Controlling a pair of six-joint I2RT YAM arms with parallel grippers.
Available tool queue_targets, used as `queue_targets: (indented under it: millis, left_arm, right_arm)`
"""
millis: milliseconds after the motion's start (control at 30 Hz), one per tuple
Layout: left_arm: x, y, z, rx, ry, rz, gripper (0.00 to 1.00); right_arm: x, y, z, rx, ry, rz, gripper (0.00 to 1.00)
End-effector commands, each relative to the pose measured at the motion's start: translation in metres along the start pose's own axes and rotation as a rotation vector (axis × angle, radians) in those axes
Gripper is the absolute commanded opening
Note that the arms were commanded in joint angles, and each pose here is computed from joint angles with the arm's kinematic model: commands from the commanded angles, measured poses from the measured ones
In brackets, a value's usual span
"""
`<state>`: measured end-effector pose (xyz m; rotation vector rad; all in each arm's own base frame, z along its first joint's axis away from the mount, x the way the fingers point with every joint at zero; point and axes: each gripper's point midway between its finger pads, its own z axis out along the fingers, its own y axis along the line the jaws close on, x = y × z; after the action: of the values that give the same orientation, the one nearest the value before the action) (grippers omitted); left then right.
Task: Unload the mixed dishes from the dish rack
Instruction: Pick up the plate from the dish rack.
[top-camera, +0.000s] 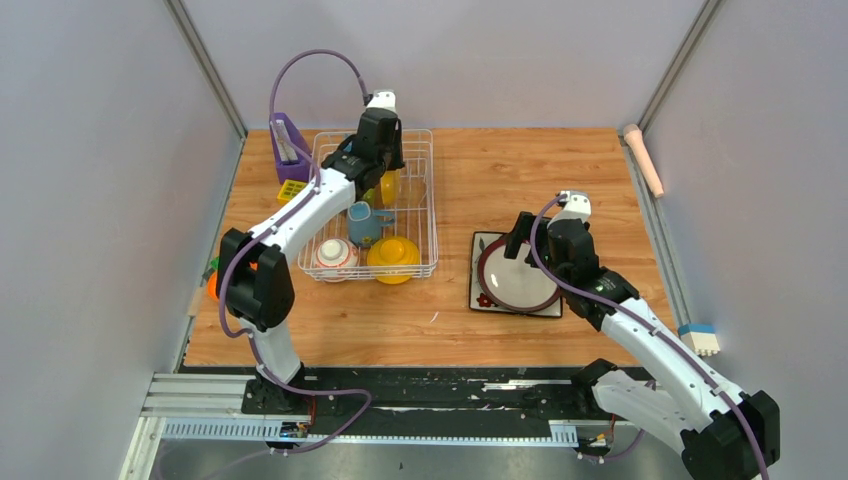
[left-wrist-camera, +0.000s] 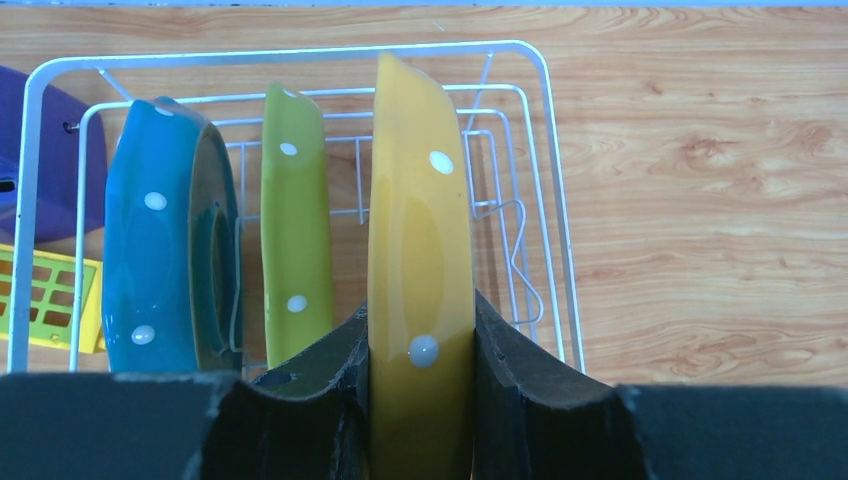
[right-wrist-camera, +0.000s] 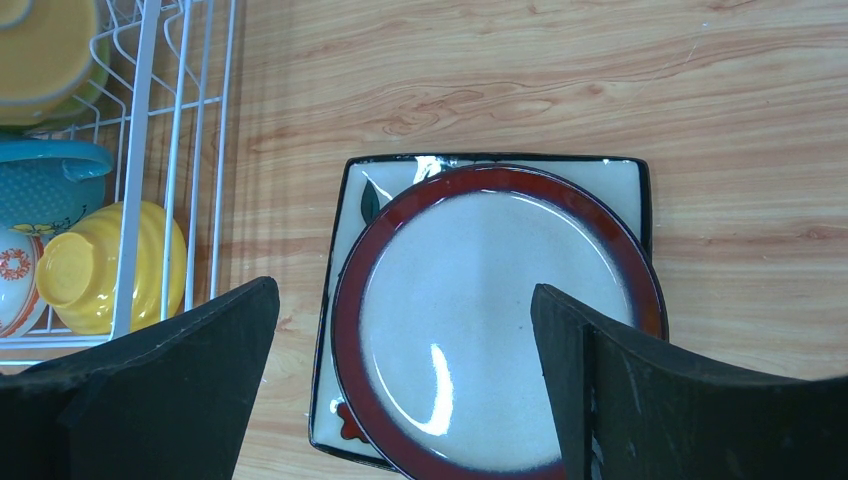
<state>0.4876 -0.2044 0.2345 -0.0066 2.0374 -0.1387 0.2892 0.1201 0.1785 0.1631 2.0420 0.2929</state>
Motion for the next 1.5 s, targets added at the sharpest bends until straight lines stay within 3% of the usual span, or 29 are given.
queue_targets:
  millis: [0, 100, 400, 733, 900, 1000, 1200, 1367, 1467]
  left_arm:
    - [-0.107, 0.0, -0.047, 0.018, -0.295, -0.074, 0.0]
    - [-0.11, -0.002, -0.05, 0.027, -0.293, -0.037, 0.0]
    - [-0.113, -0.033, -0.077, 0.137, -0.252, 0.285, 0.0]
    - [-0.119, -0.059, -0.12, 0.307, -0.285, 0.269, 0.0]
    - [-0.116, -0.067, -0.134, 0.369, -0.307, 0.363, 0.0]
    - [-0.109, -0.079, -0.148, 0.432, -0.361, 0.46, 0.0]
    - [-0.075, -0.11, -0.189, 0.588, -0.531, 0.788, 0.0]
    - [-0.043, -0.125, -0.239, 0.785, -0.66, 0.923, 0.0]
    - [-0.022, -0.13, -0.259, 0.89, -0.675, 0.994, 0.0]
  right_arm:
    - [-0.012, 0.005, -0.004, -0.019, -0.05, 0.024, 1.0]
    - [-0.013, 0.005, -0.004, -0.018, -0.052, 0.024, 1.0]
    - [-0.011, 0.004, -0.002, -0.006, -0.046, 0.018, 1.0]
    - [-0.009, 0.004, 0.0, -0.008, -0.036, 0.017, 1.0]
    - [-0.012, 0.005, -0.001, -0.003, -0.046, 0.043, 1.0]
    - [-0.02, 0.008, -0.007, -0.016, -0.072, 0.101, 1.0]
    - [-0.038, 0.027, -0.03, -0.139, -0.101, 0.261, 1.0]
    - [-0.046, 0.065, -0.05, -0.343, 0.005, 0.322, 1.0]
    - [-0.048, 0.077, -0.058, -0.376, 0.104, 0.379, 1.0]
